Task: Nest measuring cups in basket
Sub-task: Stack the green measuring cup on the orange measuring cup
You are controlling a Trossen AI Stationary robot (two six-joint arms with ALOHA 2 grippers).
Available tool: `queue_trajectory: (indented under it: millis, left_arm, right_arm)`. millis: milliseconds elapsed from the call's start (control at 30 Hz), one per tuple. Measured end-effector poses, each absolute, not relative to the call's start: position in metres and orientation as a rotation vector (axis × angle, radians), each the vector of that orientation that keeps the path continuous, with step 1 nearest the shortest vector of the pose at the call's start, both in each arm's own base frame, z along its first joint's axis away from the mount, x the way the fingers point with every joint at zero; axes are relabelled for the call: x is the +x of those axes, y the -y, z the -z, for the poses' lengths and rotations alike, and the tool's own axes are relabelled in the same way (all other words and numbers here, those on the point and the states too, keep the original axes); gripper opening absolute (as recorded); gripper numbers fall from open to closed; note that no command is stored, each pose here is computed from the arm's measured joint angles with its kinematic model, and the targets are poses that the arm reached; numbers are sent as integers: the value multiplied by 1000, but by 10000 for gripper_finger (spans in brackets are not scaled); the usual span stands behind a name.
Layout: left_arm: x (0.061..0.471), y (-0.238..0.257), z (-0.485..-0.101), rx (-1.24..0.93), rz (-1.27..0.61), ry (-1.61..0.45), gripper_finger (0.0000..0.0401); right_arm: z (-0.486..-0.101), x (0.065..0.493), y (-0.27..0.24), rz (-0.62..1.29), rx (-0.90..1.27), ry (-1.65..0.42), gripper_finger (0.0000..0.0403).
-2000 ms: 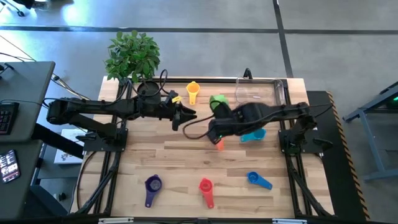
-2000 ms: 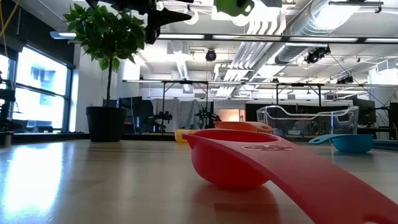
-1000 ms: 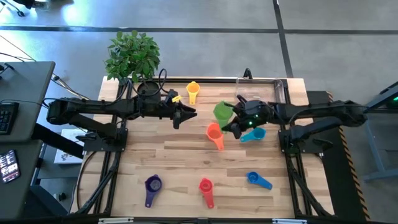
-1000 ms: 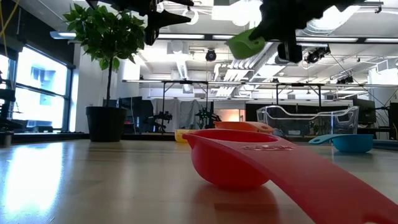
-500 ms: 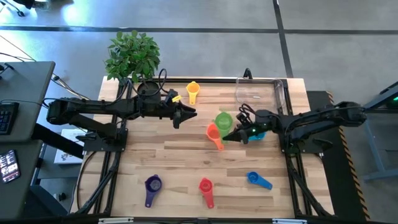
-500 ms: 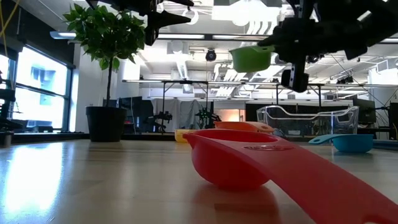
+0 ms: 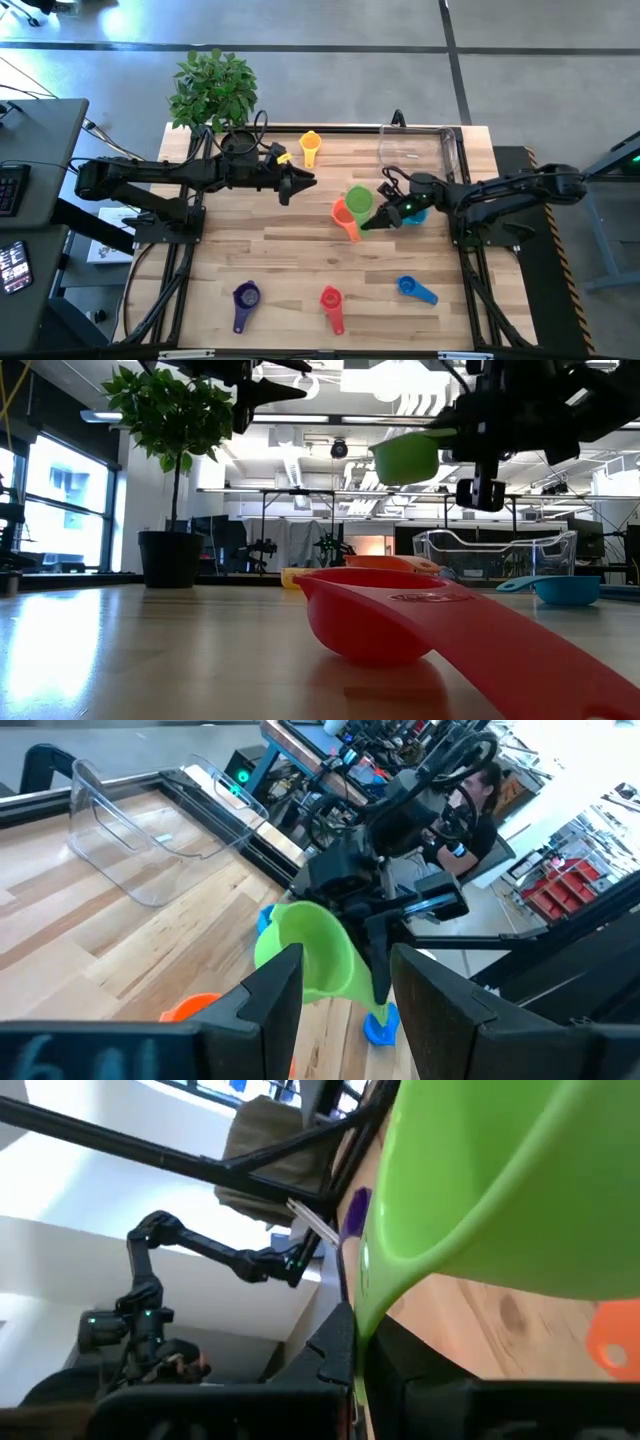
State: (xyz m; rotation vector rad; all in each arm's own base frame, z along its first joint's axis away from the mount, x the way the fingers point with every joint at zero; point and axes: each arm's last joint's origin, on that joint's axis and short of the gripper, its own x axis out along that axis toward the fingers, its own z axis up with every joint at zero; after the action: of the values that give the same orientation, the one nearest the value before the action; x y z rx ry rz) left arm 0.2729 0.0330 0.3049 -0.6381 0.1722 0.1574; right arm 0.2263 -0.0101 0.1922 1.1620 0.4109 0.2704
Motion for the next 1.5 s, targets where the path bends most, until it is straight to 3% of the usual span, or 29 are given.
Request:
queue_trajectory:
  millis: [700, 1500]
  left_arm:
    - [273, -34, -305, -637, -172, -172, 143]
    - [273, -34, -304, -637, -175, -180, 143]
  right_arm:
    - [-156, 273, 30, -404, 1149, -551, 0]
    - [-132, 270, 38, -250, 1177, -682, 0]
